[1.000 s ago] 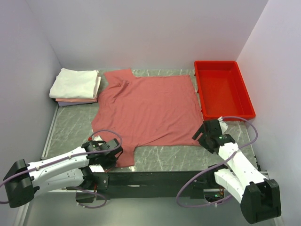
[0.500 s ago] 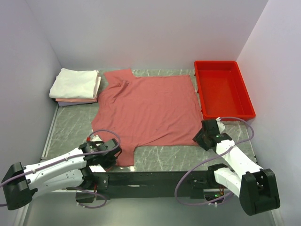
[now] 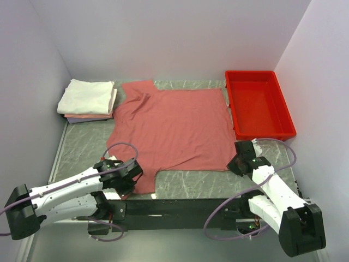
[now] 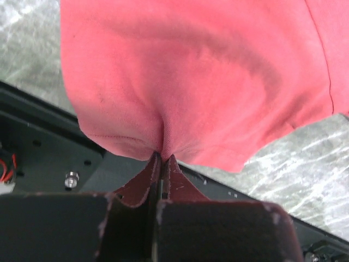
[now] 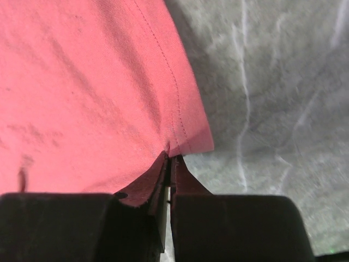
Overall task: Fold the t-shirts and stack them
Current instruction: Flatten the tshirt out
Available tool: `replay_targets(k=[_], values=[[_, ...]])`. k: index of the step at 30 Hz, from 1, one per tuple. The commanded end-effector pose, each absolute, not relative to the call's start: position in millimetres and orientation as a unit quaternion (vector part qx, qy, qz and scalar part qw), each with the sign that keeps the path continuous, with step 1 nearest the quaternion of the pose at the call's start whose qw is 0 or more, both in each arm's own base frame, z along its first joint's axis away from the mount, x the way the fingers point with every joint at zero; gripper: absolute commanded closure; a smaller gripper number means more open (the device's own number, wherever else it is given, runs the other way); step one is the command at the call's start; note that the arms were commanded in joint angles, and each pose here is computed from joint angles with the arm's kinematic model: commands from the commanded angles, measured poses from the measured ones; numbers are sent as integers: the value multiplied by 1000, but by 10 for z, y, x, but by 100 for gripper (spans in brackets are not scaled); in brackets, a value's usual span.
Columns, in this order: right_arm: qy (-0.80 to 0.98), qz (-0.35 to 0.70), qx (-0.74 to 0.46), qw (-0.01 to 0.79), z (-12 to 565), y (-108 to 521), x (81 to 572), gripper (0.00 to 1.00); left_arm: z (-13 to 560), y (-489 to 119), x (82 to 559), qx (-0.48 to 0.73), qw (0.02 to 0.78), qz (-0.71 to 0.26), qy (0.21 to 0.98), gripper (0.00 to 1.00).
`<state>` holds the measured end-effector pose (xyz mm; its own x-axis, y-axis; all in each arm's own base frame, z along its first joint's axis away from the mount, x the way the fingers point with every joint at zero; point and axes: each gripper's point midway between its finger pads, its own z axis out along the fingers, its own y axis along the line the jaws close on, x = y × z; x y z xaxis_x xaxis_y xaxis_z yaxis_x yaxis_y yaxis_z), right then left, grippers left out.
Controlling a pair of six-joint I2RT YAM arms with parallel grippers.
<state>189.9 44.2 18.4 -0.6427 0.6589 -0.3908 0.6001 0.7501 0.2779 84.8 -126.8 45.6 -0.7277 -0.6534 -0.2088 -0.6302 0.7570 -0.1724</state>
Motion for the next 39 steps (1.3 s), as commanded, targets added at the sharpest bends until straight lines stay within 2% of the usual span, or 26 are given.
replay_targets(k=[1, 5, 10, 13, 21, 31, 39], values=[[910, 53, 342, 229, 264, 415, 1810, 98, 564, -1274, 708, -338, 98, -31, 936, 99], [912, 45, 343, 218, 294, 392, 1702, 98, 638, -1343, 563, -326, 79, -32, 942, 99], [914, 50, 341, 215, 372, 399, 1625, 97, 618, -1206, 288, -332, 54, 15, 942, 99], [912, 55, 339, 224, 409, 397, 1625, 96, 596, -1312, 231, -319, 44, -2, 947, 99], [915, 82, 322, 228, 423, 496, 1710, 96, 779, -1413, 566, -320, 124, -24, 939, 99], [911, 95, 304, 264, 721, 539, 2015, 97, 1147, -1506, 957, -326, 207, -127, 914, 99], [905, 86, 295, 293, 949, 497, 2193, 97, 1214, -1594, 1435, -296, 245, -122, 915, 100]])
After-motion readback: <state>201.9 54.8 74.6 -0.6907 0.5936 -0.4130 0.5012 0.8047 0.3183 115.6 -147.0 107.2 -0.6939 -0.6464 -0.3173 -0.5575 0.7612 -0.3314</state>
